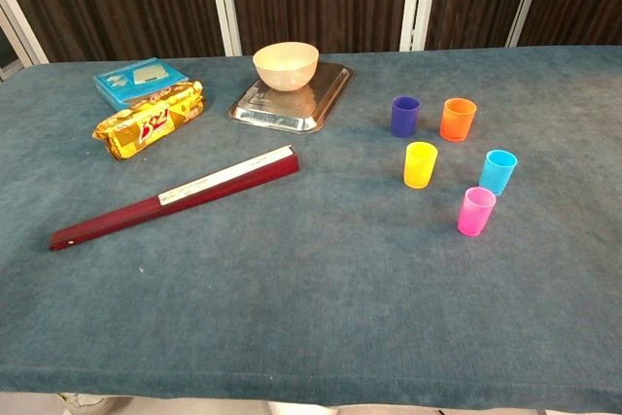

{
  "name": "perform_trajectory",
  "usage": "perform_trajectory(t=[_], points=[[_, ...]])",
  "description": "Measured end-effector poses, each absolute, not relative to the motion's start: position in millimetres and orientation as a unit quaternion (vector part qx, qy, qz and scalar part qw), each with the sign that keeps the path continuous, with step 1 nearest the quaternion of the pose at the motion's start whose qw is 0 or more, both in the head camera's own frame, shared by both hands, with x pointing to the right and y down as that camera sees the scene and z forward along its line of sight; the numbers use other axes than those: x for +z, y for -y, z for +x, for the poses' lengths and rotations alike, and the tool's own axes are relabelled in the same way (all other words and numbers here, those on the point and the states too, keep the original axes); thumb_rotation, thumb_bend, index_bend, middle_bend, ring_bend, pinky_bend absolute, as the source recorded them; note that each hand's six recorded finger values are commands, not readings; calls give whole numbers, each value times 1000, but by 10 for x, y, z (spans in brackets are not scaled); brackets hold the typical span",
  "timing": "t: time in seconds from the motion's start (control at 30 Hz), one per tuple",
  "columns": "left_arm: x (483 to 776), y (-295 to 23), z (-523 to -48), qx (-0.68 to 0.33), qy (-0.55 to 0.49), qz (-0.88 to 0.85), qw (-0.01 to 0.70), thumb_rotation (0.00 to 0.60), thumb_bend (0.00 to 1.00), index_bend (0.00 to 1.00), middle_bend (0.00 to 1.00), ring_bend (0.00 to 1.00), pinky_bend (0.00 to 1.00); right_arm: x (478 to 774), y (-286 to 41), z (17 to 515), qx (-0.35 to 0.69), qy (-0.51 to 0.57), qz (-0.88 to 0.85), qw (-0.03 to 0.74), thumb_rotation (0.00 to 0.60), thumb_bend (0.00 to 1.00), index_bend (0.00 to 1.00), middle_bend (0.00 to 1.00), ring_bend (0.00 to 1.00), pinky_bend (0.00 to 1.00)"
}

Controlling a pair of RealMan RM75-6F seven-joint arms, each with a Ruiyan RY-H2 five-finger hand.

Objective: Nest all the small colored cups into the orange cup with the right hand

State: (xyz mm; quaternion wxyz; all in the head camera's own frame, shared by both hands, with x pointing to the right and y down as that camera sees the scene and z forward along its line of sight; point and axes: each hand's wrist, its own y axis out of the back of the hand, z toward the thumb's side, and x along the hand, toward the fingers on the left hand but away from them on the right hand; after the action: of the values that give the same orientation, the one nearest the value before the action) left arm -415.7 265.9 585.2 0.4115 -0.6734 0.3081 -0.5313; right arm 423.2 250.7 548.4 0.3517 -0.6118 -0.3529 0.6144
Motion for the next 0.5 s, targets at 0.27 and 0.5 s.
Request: perform_trajectory(t=[0.27,0.5], points=[[5892,-2643,-4149,-533,-304,-676,408,600,481,0,48,96,193,5528,-2401,4209,601,366,-618,351,600,255,0,0,0,0],[5952,-2604,-4178,-542,-304,-673,402,600,481,0,48,96,193,5895,-1635,3993,585,363,-643,335,600,255,67,0,0,0]])
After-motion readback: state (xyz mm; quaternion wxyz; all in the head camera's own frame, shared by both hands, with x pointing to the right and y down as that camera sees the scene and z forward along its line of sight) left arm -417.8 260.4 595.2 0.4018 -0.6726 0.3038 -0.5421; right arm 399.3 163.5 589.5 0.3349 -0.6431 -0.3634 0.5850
